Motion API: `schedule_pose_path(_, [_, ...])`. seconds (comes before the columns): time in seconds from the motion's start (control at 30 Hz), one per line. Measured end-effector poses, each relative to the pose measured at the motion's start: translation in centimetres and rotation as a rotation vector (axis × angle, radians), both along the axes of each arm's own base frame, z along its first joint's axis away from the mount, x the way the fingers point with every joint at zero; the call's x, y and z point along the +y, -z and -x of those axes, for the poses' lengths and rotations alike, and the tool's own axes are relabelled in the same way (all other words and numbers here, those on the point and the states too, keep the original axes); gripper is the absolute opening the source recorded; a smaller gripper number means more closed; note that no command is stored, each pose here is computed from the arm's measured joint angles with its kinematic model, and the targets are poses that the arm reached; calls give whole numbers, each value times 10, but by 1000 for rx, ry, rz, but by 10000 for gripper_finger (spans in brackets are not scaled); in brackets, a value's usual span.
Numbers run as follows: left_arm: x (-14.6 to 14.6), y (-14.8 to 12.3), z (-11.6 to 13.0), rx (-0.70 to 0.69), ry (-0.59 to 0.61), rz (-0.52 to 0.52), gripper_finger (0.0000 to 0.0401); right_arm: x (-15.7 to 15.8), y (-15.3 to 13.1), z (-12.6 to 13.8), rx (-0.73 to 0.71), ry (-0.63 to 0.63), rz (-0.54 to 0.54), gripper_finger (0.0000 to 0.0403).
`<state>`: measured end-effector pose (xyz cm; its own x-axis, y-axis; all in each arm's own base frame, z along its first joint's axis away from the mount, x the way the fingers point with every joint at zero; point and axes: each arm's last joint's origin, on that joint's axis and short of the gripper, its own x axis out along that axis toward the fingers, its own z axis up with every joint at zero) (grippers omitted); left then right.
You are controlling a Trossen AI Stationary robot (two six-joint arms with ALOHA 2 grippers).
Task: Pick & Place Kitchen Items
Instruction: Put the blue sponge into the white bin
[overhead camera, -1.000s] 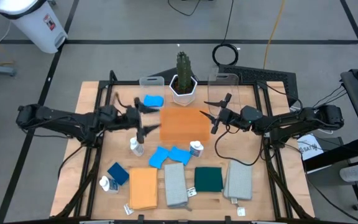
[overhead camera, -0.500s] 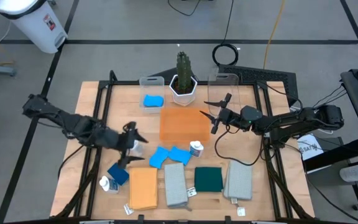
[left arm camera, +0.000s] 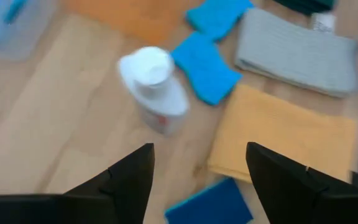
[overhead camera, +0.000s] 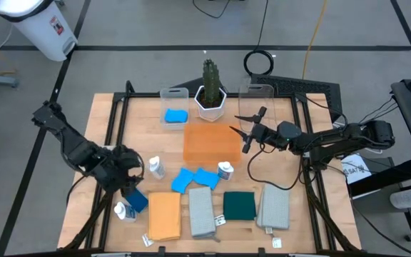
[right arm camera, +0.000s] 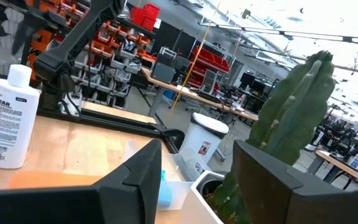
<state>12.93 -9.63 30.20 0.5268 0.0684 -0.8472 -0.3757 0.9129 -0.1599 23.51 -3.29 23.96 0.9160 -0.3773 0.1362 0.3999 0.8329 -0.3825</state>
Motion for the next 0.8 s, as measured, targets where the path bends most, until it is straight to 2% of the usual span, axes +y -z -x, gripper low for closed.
schedule_pose_path(0.1, [-1,8,1,-20,-56,-34,246,0,-2,0,1,7,49,166])
schedule_pose_path(0.2, [-1,21,1,-2,-145,12,244,0,-5,1,-9,18,108,167])
schedule_pose_path(0.27, [-1,32,2,64,-229,109,245,0,-8,1,-31,23,127,166])
schedule_pose_path(0.37, [-3,51,6,232,-377,288,250,0,-11,2,-64,24,130,164])
schedule_pose_path(0.5, [-5,79,9,370,-538,398,271,1,-13,3,-83,-1,162,162])
schedule_pose_path(0.6, [-7,100,6,363,-557,431,293,-1,-14,3,-96,-53,173,162])
schedule_pose_path(0.8, [-19,132,-5,329,-411,531,324,-7,-16,4,-123,-73,169,158])
